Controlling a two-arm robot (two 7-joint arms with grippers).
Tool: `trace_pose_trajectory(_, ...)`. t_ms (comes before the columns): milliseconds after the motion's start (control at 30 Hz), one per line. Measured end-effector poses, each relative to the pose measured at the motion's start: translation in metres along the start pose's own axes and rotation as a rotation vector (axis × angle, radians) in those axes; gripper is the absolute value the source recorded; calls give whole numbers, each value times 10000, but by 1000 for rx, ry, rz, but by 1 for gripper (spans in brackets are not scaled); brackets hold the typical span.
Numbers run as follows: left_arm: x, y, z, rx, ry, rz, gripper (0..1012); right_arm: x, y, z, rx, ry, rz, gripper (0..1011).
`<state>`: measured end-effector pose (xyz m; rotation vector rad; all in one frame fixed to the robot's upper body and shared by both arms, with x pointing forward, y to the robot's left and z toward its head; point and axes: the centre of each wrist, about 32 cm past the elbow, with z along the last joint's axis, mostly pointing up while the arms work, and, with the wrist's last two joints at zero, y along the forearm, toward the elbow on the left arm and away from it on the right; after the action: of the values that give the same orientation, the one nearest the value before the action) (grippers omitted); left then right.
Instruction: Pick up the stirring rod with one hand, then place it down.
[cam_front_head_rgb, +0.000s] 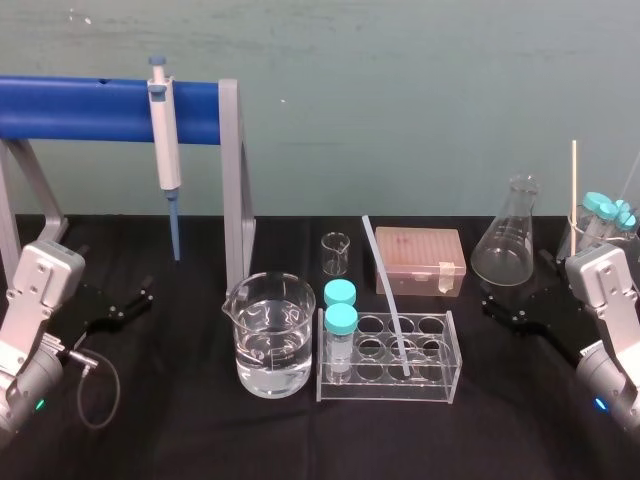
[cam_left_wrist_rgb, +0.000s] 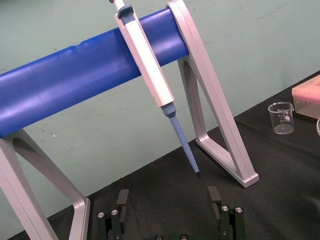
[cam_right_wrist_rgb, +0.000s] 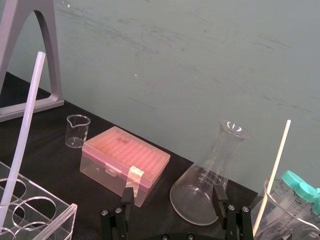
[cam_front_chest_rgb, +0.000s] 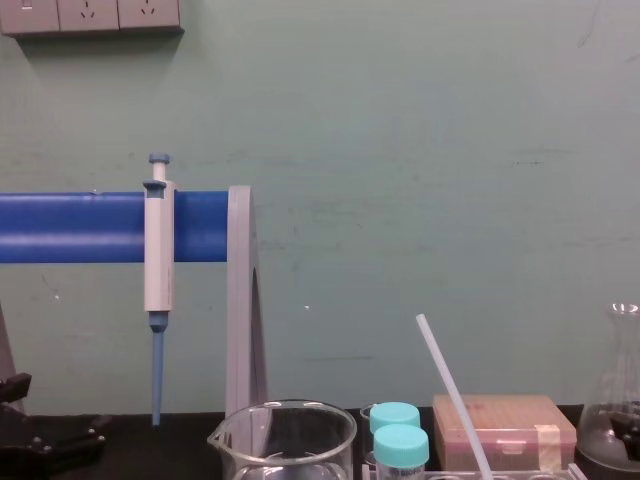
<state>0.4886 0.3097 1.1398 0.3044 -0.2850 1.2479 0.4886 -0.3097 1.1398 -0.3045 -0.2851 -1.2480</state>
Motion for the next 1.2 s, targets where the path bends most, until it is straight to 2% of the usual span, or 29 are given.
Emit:
trace_pose_trajectory(367,0,0,0,0,0,0,1000,5,0,1,1,-1,0,1000)
trace_pose_trajectory(433,0,0,0,0,0,0,1000,30,0,8,-1,19,2,1000)
trace_pose_trajectory(467,0,0,0,0,0,0,1000,39,1,17,-2,36,7,1000)
trace_pose_trajectory(500,0,0,0,0,0,0,1000,64,8,49,-7,93,21,1000)
trace_pose_trajectory(600,0,0,0,0,0,0,1000,108,30,119,-21,209,53,1000)
trace_pose_trajectory(633,0,0,0,0,0,0,1000,134,53,173,-40,297,85,1000)
trace_pose_trajectory(733,0,0,0,0,0,0,1000,165,96,265,-57,398,139,1000)
trace_pose_trajectory(767,0,0,0,0,0,0,1000,171,129,330,-64,455,181,1000)
trace_pose_trajectory(833,0,0,0,0,0,0,1000,161,169,402,-61,495,230,1000)
trace_pose_trajectory(867,0,0,0,0,0,0,1000,161,169,402,-61,495,230,1000)
trace_pose_trajectory(933,0,0,0,0,0,0,1000,132,219,485,-44,509,282,1000)
trace_pose_trajectory(1200,0,0,0,0,0,0,1000,20,325,625,-9,490,368,1000)
